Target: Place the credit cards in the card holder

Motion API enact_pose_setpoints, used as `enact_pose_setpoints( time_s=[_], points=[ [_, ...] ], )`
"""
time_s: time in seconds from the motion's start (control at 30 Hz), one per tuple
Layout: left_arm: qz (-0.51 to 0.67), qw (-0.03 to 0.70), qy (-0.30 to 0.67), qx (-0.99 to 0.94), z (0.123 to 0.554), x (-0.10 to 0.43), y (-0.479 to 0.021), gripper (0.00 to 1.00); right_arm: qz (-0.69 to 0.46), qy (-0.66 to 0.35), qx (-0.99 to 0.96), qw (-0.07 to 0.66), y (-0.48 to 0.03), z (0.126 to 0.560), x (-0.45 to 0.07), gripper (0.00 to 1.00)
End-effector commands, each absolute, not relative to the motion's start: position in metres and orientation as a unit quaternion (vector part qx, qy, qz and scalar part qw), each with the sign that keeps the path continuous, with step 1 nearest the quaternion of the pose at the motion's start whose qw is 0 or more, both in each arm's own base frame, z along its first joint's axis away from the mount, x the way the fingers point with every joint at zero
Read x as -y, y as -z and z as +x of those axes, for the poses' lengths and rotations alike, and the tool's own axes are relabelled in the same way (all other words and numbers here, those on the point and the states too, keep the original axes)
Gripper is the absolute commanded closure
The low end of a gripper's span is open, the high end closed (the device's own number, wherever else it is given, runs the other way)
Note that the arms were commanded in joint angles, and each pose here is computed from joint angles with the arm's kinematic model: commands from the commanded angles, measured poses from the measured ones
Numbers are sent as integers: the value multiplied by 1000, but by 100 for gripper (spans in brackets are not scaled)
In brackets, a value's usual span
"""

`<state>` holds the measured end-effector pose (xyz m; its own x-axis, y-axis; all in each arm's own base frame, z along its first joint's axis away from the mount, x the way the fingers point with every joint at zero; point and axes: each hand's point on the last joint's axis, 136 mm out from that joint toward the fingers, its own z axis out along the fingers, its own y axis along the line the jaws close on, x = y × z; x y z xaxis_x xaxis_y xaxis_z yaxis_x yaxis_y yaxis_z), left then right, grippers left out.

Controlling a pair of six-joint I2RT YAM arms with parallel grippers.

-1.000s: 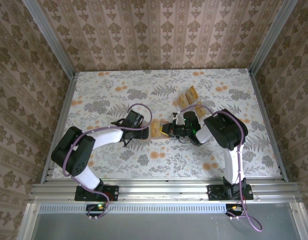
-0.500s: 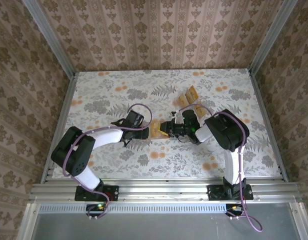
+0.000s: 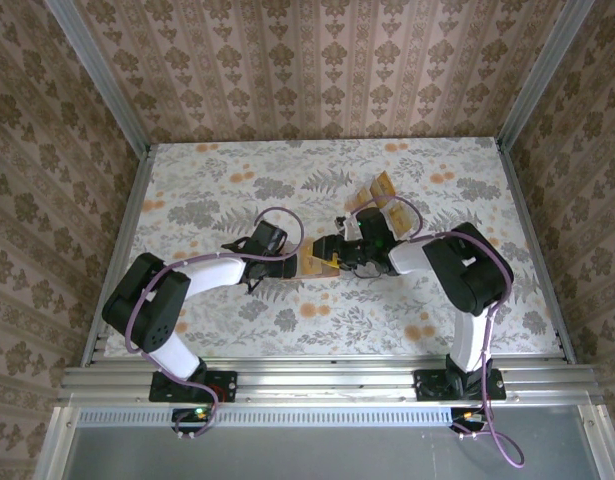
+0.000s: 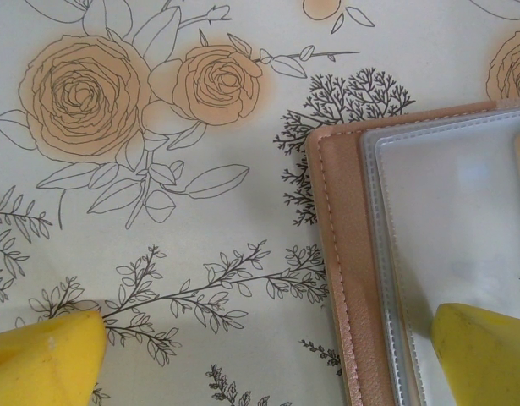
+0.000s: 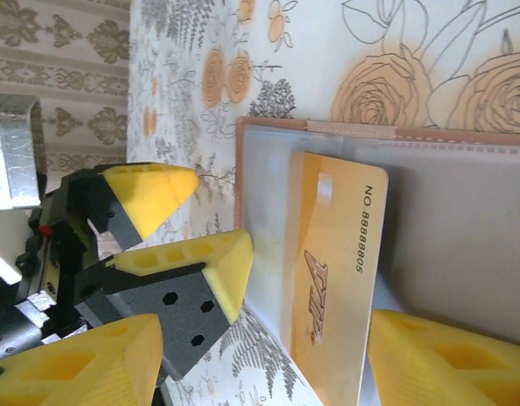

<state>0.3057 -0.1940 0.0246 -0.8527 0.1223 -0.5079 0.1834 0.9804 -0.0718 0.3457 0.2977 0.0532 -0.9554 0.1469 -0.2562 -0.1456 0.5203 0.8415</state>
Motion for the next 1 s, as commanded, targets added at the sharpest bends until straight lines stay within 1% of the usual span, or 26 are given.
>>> enact_pose_setpoints(
  time_s=[0.0, 0.27, 0.37, 0.43, 0.57, 0.6, 0.67, 0.77, 0.97],
  points=[
    [86, 225, 33, -970, 288, 181, -8, 0, 17, -426, -895, 128, -29, 338, -279, 33],
    [84, 233, 42, -968, 292, 184, -14, 0, -2, -399, -906, 138, -43, 341, -274, 34],
    [84, 235, 45, -967, 292, 184, -15, 0, -8, -388, -911, 140, -45, 342, -273, 41],
    [84, 235, 47, -967, 291, 184, -15, 0, -11, -375, -916, 140, -43, 343, -271, 53],
    [84, 236, 49, -967, 290, 184, -14, 0, -23, -337, -931, 138, -36, 344, -267, 85],
    [84, 236, 50, -967, 290, 184, -14, 0, -25, -328, -935, 137, -35, 344, -266, 91],
    [84, 237, 51, -967, 290, 184, -14, 0, -31, -312, -940, 132, -31, 343, -266, 98],
    [83, 238, 53, -966, 290, 184, -14, 0, -38, -298, -945, 127, -26, 343, -267, 100],
    [85, 239, 55, -966, 291, 186, -13, 0, -50, -291, -948, 117, -21, 345, -276, 100]
  ],
)
